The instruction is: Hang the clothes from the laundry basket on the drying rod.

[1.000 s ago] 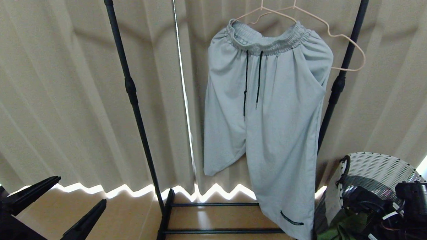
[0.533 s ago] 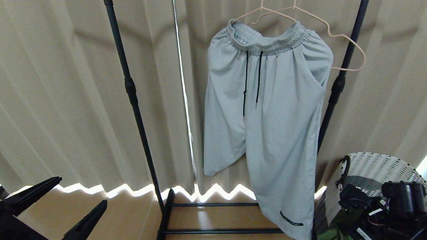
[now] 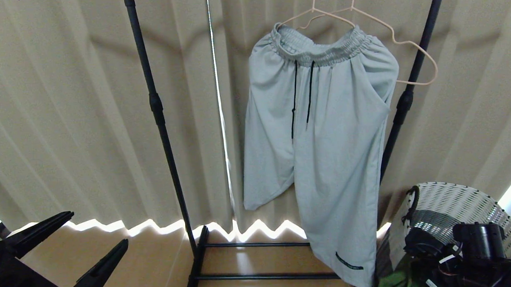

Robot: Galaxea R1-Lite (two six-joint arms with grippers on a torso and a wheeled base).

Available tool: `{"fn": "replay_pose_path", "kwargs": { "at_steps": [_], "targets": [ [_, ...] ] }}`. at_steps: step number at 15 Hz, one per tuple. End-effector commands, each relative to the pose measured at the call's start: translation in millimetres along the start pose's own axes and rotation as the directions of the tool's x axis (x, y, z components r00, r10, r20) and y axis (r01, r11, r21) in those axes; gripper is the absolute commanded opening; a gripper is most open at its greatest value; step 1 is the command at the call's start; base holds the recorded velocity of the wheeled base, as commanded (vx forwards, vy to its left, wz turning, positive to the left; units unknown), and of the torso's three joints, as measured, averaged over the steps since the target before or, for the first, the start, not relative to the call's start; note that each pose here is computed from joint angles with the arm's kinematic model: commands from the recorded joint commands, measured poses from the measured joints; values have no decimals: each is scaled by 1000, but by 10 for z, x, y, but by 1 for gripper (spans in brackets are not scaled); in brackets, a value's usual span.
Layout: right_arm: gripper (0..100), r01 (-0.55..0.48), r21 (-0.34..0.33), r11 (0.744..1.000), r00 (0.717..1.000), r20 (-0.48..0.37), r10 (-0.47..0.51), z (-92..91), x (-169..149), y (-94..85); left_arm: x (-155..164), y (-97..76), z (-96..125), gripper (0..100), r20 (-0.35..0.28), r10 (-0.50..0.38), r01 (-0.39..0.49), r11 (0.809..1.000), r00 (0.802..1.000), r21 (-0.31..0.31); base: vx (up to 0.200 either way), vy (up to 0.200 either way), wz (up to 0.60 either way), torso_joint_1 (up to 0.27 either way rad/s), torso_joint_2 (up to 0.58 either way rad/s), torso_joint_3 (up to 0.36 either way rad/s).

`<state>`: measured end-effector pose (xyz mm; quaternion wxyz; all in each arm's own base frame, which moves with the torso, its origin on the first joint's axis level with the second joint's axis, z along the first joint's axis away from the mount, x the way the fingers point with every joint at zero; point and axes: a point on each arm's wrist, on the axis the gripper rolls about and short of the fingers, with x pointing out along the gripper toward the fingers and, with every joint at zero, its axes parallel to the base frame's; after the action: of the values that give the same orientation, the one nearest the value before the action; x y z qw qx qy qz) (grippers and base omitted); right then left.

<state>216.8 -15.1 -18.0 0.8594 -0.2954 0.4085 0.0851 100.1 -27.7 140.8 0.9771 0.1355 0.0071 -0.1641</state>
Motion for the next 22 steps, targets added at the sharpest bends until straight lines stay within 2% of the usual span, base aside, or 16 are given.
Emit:
{"fn": "replay_pose_path", "kwargs": {
  "at_steps": [1, 3, 5, 6, 7, 9, 10, 11, 12, 14, 15, 16, 19, 21, 22],
  "targets": [
    [0, 9, 0, 1000, 1000, 19, -9, 7, -110, -4, 0, 0, 0, 100, 0, 0, 0, 1000, 1000, 0, 0, 0, 0, 0, 0, 0],
    [0, 30, 19, 999, 998, 62, -31, 13, -316, -21, 3, -2, -7, 100, -4, -1, 1, 1000, 1000, -1, 0, 0, 0, 0, 0, 0],
    [0, 37, 62, 997, 989, 144, -46, 72, -462, -63, 6, -5, -13, 100, -8, -4, 4, 1000, 1000, -1, 0, 0, 0, 0, 0, 0],
    [0, 59, 87, 994, 974, 211, -77, 135, -576, -115, 8, -16, -12, 100, -7, -15, 15, 1000, 1000, 0, 0, 0, 0, 0, 0, 0],
    [0, 60, 89, 994, 973, 216, -78, 139, -584, -118, 8, -17, -11, 100, -6, -16, 16, 1000, 1000, 0, 0, 0, 0, 0, 0, 0],
    [0, 96, 135, 986, 920, 367, -140, 288, -822, -234, 7, -67, 4, 100, 9, -69, 69, 998, 998, 0, 0, 0, 0, 0, 0, 0],
    [0, 103, 136, 985, 908, 392, -149, 315, -857, -256, 9, -73, 4, 100, 10, -75, 75, 997, 997, 1, 0, 0, 0, 0, 0, 0],
    [0, 124, 145, 982, 863, 473, -179, 411, -980, -328, 9, -89, 8, 100, 13, -90, 90, 996, 996, 2, 0, 0, 0, 0, 0, 0],
    [0, 132, 163, 978, 832, 518, -199, 490, -1051, -367, 4, -88, 11, 100, 16, -89, 89, 996, 996, 0, 0, 0, 0, 0, 0, 0],
    [0, 129, 213, 968, 753, 614, -236, 735, -1180, -470, 11, -87, 6, 100, 11, -88, 88, 996, 996, 0, 0, 0, 0, 0, 0, 0],
    [0, 141, 221, 965, 727, 639, -253, 820, -1207, -526, 9, -87, 8, 100, 13, -87, 87, 996, 996, 0, 0, 0, 0, 0, 0, 0],
    [0, 148, 224, 963, 713, 651, -261, 876, -1218, -564, 4, -84, 10, 100, 15, -85, 85, 996, 996, 0, -200, 0, 0, 7, 2, 2],
    [0, 154, 227, 962, 698, 664, -268, 998, -1259, -647, -18, -80, 24, 100, 30, -81, 81, 997, 996, 1, -200, 0, 0, 1, 2, -1],
    [0, 140, 207, 968, 679, 692, -246, 1103, -1314, -625, -11, -83, 20, 100, 26, -85, 85, 996, 996, 0, -200, 0, 0, -5, 5, 2],
    [0, 124, 193, 973, 683, 695, -225, 1128, -1319, -592, -5, -86, 17, 100, 22, -88, 88, 996, 996, -1, -200, 0, 0, 2, 2, 2]
  ]
}}
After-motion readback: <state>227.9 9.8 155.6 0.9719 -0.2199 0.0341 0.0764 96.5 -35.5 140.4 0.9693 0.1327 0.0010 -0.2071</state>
